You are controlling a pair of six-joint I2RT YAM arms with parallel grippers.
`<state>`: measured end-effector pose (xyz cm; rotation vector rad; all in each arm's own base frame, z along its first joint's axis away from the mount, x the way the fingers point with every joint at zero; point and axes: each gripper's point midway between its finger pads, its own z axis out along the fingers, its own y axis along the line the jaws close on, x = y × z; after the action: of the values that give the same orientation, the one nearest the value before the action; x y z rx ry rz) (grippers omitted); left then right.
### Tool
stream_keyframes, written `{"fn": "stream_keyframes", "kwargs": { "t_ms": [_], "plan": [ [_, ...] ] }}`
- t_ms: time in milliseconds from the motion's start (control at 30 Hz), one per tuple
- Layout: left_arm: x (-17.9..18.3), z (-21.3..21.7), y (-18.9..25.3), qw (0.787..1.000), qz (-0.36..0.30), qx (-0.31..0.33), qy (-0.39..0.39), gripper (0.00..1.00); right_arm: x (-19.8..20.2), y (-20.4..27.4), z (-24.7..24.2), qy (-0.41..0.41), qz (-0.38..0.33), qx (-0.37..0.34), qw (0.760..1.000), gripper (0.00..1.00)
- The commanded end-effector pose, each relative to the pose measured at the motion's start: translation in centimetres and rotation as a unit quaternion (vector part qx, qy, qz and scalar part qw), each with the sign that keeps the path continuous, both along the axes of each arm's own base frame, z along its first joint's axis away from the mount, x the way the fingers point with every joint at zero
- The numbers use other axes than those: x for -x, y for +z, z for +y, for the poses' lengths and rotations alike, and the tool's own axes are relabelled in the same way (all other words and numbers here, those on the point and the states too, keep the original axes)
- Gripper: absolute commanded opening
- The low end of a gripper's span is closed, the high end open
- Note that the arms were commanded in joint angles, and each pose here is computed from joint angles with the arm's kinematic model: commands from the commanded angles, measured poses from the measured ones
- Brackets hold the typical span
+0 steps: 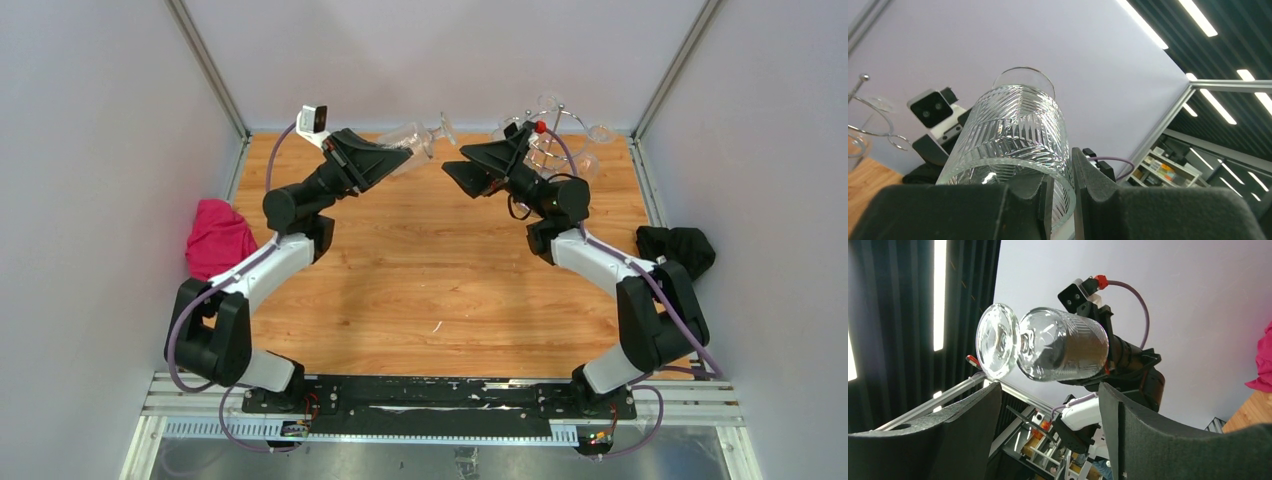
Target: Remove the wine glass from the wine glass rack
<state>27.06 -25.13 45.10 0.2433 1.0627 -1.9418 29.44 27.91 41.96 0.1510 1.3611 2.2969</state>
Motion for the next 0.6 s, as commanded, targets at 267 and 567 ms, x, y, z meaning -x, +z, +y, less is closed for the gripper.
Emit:
{"fn": "stream_keyframes", "kwargs": {
  "t_ms": [267, 567],
  "plan": [
    [-4.7, 3.0, -1.0, 0.965, 0.040, -0.152, 0.209, 0.00, 1.9, 1.6, -2.9, -0.012, -0.066, 0.016, 0.998, 0.76],
    [-8.6, 8.3, -3.4, 0.845, 0.102, -0.357, 0.384, 0.00, 1.9, -0.4, -4.3, -0.124, -0.114, 0.274, 0.947, 0.80]
  ]
}}
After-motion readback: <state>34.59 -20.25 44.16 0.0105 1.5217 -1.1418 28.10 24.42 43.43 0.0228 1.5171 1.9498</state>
